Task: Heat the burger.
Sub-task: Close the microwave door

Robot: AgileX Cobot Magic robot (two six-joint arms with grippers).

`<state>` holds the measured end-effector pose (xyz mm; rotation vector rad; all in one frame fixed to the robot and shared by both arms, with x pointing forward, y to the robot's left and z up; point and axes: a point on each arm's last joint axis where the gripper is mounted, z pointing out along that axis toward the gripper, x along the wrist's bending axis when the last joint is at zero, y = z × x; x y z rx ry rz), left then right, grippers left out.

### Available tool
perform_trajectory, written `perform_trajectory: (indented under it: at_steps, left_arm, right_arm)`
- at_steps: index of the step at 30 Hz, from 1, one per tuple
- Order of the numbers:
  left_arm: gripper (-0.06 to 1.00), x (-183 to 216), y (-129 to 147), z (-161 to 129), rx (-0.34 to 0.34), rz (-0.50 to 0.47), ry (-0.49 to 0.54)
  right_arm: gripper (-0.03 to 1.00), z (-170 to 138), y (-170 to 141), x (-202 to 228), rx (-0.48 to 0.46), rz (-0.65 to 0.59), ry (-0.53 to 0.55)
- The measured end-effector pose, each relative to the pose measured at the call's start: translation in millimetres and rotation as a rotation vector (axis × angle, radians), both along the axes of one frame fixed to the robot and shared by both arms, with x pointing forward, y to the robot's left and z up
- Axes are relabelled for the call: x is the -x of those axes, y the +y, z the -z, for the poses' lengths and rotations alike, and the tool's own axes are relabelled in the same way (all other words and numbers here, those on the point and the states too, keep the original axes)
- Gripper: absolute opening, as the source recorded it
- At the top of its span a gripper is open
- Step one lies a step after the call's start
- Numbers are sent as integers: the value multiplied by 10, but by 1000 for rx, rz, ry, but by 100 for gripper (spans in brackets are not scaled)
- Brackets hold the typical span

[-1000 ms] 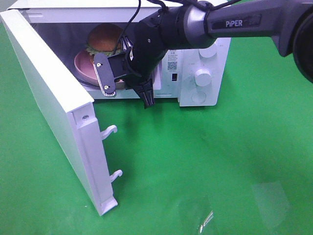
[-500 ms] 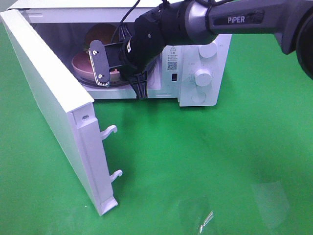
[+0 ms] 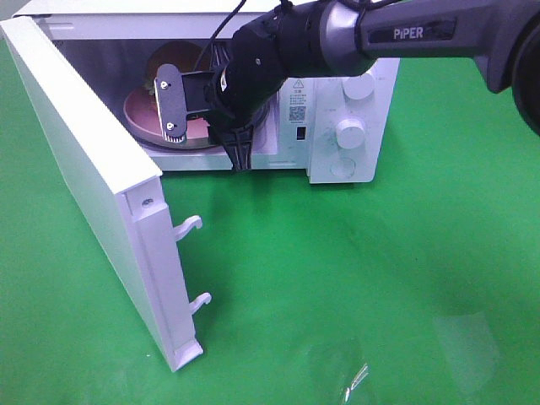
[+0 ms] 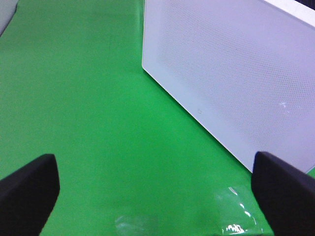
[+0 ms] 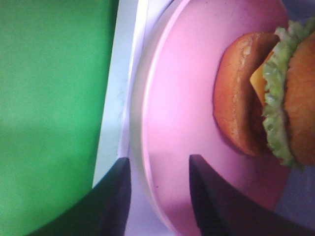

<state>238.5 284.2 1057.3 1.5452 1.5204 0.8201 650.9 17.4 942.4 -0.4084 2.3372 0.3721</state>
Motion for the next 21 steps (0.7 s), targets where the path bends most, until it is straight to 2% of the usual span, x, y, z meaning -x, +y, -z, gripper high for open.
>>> perform_trajectory:
  at_steps: [6, 15, 21]
  left_arm:
    - [98, 0, 0, 0, 0, 0, 0]
    - [98, 0, 0, 0, 0, 0, 0]
    - [98, 0, 0, 0, 0, 0, 0]
  right_arm:
    - [43, 8, -7, 5, 8, 3, 10]
    - [58, 12, -17, 18, 14, 13, 31]
    - [63, 49, -43, 56, 18, 12, 44]
